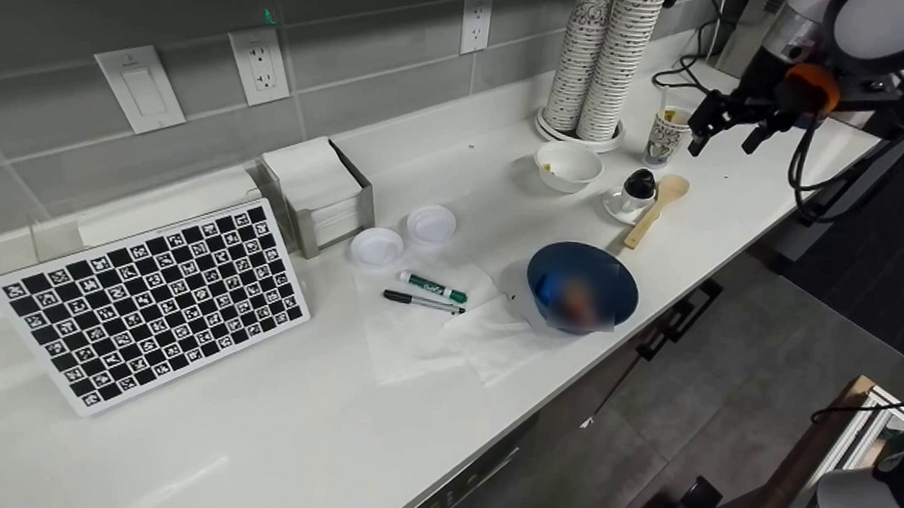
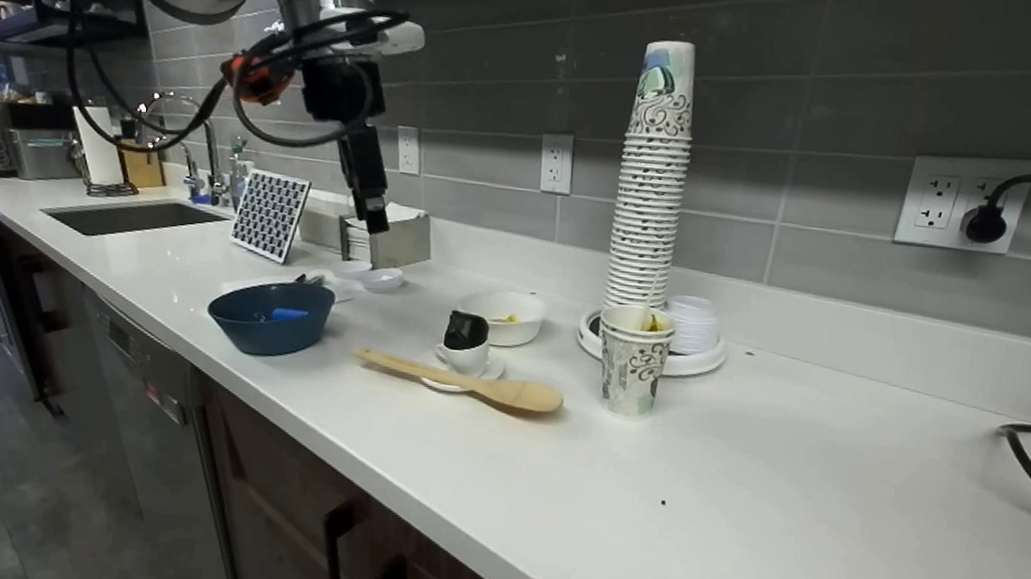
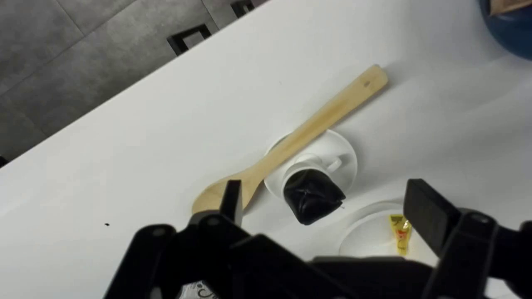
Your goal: Remove the black object from the white mug and put it inside the blue bowl
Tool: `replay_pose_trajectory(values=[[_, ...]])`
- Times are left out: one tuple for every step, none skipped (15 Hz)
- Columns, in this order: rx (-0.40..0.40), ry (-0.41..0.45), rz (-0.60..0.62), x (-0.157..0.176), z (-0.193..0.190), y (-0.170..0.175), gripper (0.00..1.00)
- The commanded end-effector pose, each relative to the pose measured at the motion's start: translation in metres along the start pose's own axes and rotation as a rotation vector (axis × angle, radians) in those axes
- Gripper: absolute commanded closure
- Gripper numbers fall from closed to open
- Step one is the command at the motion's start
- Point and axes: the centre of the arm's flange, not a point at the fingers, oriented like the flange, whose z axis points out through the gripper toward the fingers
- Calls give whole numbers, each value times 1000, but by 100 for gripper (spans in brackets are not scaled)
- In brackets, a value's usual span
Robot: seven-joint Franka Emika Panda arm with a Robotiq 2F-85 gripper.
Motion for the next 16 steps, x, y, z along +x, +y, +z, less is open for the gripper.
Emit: replay_pose_trajectory(values=[[1, 86, 60, 21, 51, -6, 0], [8, 89, 71, 25, 63, -6, 0], [1, 91, 78, 29, 77, -6, 0], [-10, 95, 88, 34, 89, -5, 0], [-14, 100, 97, 39, 100, -3, 0], [-10, 100, 103, 43, 109, -2, 0], [-8, 99, 107, 47, 116, -2, 0], [4, 100, 107, 50, 122, -3, 0], [7, 106, 102, 54, 128, -4, 0], [16, 114, 98, 57, 132, -6, 0], [25, 132, 93, 60, 134, -7, 0], [37, 135, 92, 64, 136, -8, 0], [46, 140, 91, 67, 137, -9, 0], [52, 141, 87, 68, 139, -11, 0], [57, 135, 80, 71, 142, -13, 0], [61, 131, 75, 71, 144, -15, 0]])
